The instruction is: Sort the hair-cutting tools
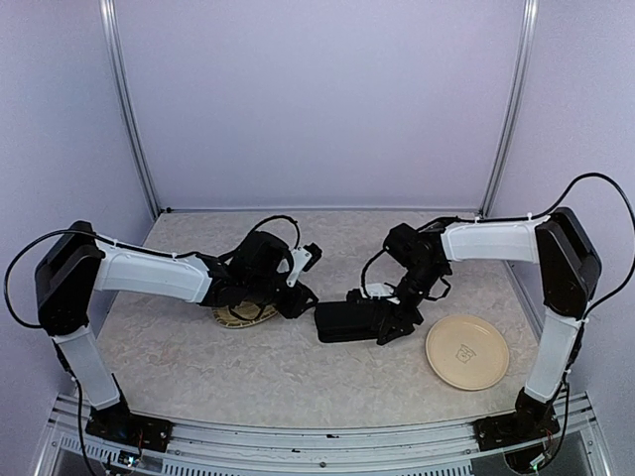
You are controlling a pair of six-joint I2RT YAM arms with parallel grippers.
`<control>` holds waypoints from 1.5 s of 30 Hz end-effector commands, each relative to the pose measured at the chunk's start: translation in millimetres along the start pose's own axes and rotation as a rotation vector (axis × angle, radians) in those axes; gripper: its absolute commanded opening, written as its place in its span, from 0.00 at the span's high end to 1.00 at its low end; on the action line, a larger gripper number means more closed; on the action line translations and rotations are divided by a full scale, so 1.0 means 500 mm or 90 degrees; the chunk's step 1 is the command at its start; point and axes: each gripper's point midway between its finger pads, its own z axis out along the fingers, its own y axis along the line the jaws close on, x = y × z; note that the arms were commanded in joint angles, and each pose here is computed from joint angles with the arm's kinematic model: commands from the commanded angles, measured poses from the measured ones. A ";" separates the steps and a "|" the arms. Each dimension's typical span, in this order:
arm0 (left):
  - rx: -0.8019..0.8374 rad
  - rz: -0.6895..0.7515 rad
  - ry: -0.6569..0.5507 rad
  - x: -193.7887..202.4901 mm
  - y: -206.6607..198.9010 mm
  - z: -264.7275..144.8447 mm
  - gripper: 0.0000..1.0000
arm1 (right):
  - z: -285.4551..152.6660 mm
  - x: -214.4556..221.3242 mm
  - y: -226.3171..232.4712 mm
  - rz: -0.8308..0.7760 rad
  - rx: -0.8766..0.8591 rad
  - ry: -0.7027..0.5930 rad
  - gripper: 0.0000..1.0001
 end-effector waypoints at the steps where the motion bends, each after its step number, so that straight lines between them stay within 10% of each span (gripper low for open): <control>1: 0.065 -0.028 0.026 0.017 -0.032 0.006 0.55 | -0.054 -0.043 -0.014 -0.035 0.055 -0.020 0.52; 16: 0.194 -0.012 -0.005 -0.040 -0.160 0.072 0.69 | -0.220 0.018 -0.151 0.108 0.211 -0.160 0.49; 28: 0.214 -0.038 0.124 0.104 -0.189 0.171 0.84 | -0.203 0.071 -0.139 0.130 0.231 -0.141 0.48; 37: 0.182 -0.033 -0.046 -0.085 -0.151 0.073 0.66 | -0.270 -0.011 -0.156 0.088 0.271 -0.159 0.43; 41: 0.133 -0.061 -0.086 -0.122 -0.067 0.023 0.60 | -0.306 -0.058 -0.173 0.063 0.324 -0.160 0.28; 43: 0.091 -0.073 -0.084 -0.114 -0.021 0.010 0.59 | -0.317 -0.075 -0.183 0.058 0.345 -0.166 0.01; 45: 0.062 -0.083 -0.076 -0.097 0.014 0.003 0.59 | -0.324 -0.091 -0.188 0.063 0.349 -0.193 0.00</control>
